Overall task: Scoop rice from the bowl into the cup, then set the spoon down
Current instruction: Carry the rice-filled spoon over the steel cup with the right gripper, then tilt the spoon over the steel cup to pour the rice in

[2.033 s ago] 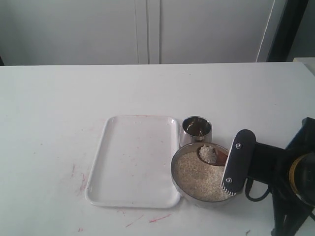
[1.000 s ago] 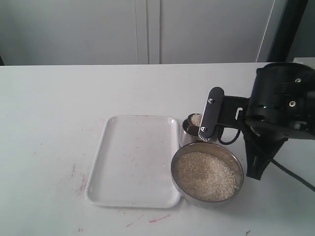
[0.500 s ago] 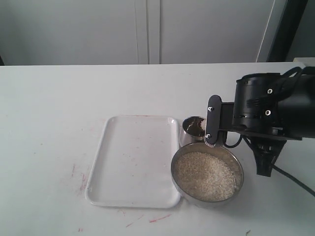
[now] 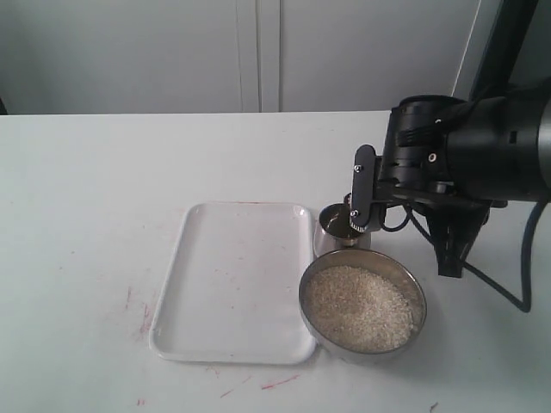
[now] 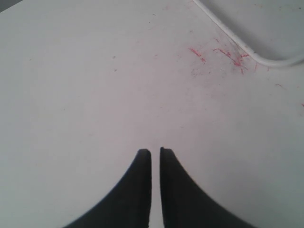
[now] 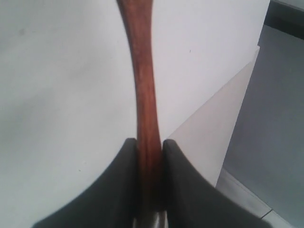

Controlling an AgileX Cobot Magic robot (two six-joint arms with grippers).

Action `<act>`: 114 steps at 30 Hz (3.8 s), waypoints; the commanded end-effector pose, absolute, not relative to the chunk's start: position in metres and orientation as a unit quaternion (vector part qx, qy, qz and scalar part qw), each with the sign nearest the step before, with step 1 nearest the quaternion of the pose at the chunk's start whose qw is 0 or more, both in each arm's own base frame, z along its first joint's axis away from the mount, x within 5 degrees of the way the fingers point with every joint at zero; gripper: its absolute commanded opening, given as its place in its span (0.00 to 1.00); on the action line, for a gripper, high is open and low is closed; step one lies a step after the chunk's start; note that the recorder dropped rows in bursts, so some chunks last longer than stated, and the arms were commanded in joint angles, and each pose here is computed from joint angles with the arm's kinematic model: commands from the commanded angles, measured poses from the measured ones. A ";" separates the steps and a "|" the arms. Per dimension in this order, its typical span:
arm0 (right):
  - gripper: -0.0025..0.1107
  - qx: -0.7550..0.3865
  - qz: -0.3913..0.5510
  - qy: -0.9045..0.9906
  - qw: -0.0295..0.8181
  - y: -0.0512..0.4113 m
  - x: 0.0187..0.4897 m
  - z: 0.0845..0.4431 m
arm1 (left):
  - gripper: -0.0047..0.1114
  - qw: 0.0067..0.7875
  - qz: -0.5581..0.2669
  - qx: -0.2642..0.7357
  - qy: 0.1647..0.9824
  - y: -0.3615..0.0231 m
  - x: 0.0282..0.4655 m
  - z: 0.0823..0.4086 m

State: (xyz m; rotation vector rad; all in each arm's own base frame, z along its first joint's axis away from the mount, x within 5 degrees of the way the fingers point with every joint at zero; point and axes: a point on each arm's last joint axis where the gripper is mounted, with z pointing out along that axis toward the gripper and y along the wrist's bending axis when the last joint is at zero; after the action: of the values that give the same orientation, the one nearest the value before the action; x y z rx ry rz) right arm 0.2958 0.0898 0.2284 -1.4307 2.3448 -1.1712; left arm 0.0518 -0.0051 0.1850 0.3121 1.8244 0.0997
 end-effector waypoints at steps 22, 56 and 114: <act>0.02 -0.524 -0.416 0.743 0.039 0.085 0.298 0.232 | 0.16 0.577 0.036 0.136 0.804 -0.005 0.051 0.178; 0.02 -0.579 -0.493 0.649 0.025 0.095 0.301 0.245 | 0.16 0.577 0.036 0.136 0.804 -0.005 0.051 0.178; 0.02 -0.629 -0.575 0.524 -0.012 0.126 0.300 0.242 | 0.16 0.577 0.036 0.136 0.804 -0.005 0.051 0.178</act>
State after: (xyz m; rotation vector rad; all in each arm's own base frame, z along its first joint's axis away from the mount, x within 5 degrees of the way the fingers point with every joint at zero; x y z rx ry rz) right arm 0.2983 0.1219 0.2478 -1.9590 1.6895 -1.7920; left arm 0.0518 -0.0051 0.1850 0.3121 1.8244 0.0997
